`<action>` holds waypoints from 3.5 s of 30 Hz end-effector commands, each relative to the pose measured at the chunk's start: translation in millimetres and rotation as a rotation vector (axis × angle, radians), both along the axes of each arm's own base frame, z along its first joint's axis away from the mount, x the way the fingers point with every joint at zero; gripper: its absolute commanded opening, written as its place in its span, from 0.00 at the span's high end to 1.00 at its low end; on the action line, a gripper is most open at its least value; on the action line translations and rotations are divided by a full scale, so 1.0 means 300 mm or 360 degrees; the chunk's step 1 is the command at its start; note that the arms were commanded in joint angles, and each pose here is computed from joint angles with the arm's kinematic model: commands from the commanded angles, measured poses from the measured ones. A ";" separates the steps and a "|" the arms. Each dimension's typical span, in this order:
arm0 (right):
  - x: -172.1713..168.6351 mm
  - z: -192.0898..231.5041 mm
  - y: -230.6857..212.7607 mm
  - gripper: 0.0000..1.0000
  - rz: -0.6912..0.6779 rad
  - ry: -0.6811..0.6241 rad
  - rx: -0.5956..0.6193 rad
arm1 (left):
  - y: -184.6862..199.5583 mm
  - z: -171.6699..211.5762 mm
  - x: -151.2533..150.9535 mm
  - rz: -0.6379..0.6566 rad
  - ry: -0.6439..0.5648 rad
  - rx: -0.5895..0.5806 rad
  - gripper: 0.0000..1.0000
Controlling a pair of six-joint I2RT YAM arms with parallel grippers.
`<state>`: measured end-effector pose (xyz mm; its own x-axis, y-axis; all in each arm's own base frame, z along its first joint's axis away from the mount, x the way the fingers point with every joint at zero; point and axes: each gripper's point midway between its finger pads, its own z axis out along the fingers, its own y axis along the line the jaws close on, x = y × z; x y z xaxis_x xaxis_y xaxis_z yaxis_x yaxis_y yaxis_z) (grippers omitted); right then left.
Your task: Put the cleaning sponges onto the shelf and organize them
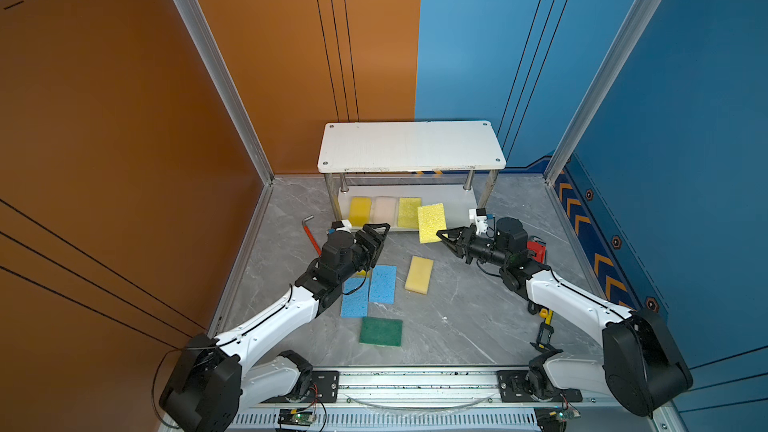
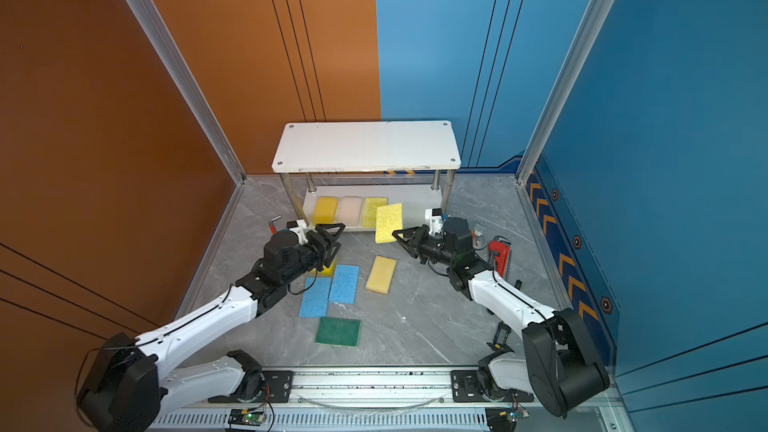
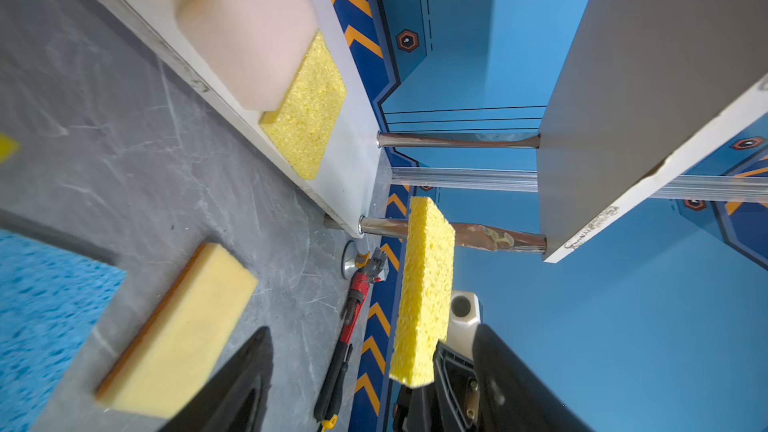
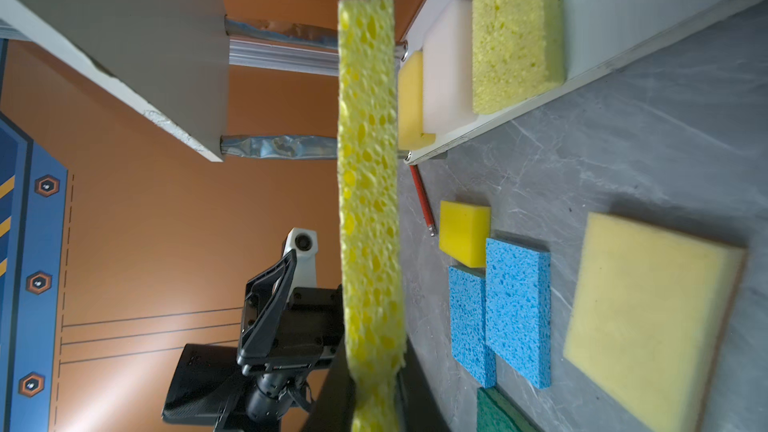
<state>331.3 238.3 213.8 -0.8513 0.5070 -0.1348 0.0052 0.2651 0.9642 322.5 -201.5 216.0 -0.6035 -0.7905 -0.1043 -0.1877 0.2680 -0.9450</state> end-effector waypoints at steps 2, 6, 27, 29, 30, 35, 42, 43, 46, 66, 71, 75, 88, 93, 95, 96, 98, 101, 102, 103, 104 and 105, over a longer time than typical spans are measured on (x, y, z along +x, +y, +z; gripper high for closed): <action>0.099 -0.023 -0.031 0.84 -0.0148 -0.0003 -0.0171 | 0.103 -0.101 -0.105 -0.0073 0.0189 0.0324 0.23; 0.166 -0.054 -0.053 0.85 -0.0243 0.0025 -0.0237 | 0.186 -0.131 -0.169 -0.0040 0.0253 0.0383 0.23; 0.299 -0.243 -0.115 0.86 -0.0192 0.0223 -0.0424 | 0.339 -0.134 -0.222 0.0092 0.0307 0.0263 0.20; 0.305 -0.259 -0.112 0.86 -0.0173 0.0242 -0.0414 | 0.344 -0.132 -0.223 0.0098 0.0303 0.0256 0.20; 0.309 -0.263 -0.111 0.86 -0.0170 0.0243 -0.0415 | 0.349 -0.128 -0.223 0.0105 0.0298 0.0252 0.20; 0.328 -0.297 -0.110 0.86 -0.0170 0.0279 -0.0427 | 0.363 -0.133 -0.238 0.0119 0.0316 0.0245 0.20; 0.346 -0.312 -0.096 0.81 -0.0186 0.0301 -0.0450 | 0.380 -0.136 -0.254 0.0147 0.0323 0.0230 0.20; 0.346 -0.317 -0.098 0.74 -0.0197 0.0311 -0.0450 | 0.383 -0.137 -0.254 0.0150 0.0327 0.0226 0.20; 0.350 -0.322 -0.100 0.69 -0.0224 0.0319 -0.0429 | 0.388 -0.141 -0.253 0.0157 0.0334 0.0215 0.20; 0.404 -0.313 -0.112 0.31 -0.0417 0.0246 -0.0327 | 0.396 -0.154 -0.258 0.0155 0.0355 0.0189 0.20; 0.430 -0.324 -0.091 0.21 -0.0428 0.0225 -0.0317 | 0.400 -0.155 -0.270 0.0158 0.0361 0.0199 0.20; 0.440 -0.337 -0.092 0.17 -0.0457 0.0226 -0.0308 | 0.401 -0.159 -0.278 0.0158 0.0372 0.0201 0.20; 0.411 -0.322 -0.124 0.08 -0.0499 0.0199 -0.0338 | 0.406 -0.162 -0.289 0.0165 0.0374 0.0202 0.20; 0.382 -0.304 -0.138 0.08 -0.0506 0.0180 -0.0322 | 0.401 -0.162 -0.292 0.0146 0.0365 0.0209 0.20; 0.369 -0.283 -0.141 0.08 -0.0502 0.0157 -0.0314 | 0.399 -0.159 -0.292 0.0137 0.0359 0.0210 0.20; 0.358 -0.276 -0.145 0.08 -0.0500 0.0155 -0.0323 | 0.399 -0.158 -0.292 0.0135 0.0355 0.0212 0.20; 0.329 -0.263 -0.154 0.08 -0.0490 0.0153 -0.0353 | 0.399 -0.156 -0.293 0.0136 0.0352 0.0211 0.20; 0.253 -0.271 -0.172 0.10 -0.0477 0.0189 -0.0427 | 0.401 -0.156 -0.294 0.0138 0.0344 0.0213 0.20; 0.221 -0.280 -0.172 0.11 -0.0460 0.0198 -0.0467 | 0.403 -0.162 -0.296 0.0142 0.0348 0.0215 0.20; 0.194 -0.282 -0.171 0.13 -0.0440 0.0195 -0.0519 | 0.405 -0.169 -0.298 0.0146 0.0354 0.0216 0.20; 0.159 -0.290 -0.168 0.17 -0.0401 0.0201 -0.0618 | 0.406 -0.174 -0.299 0.0149 0.0357 0.0217 0.20; 0.126 -0.304 -0.168 0.23 -0.0349 0.0216 -0.0739 | 0.406 -0.181 -0.302 0.0149 0.0364 0.0217 0.20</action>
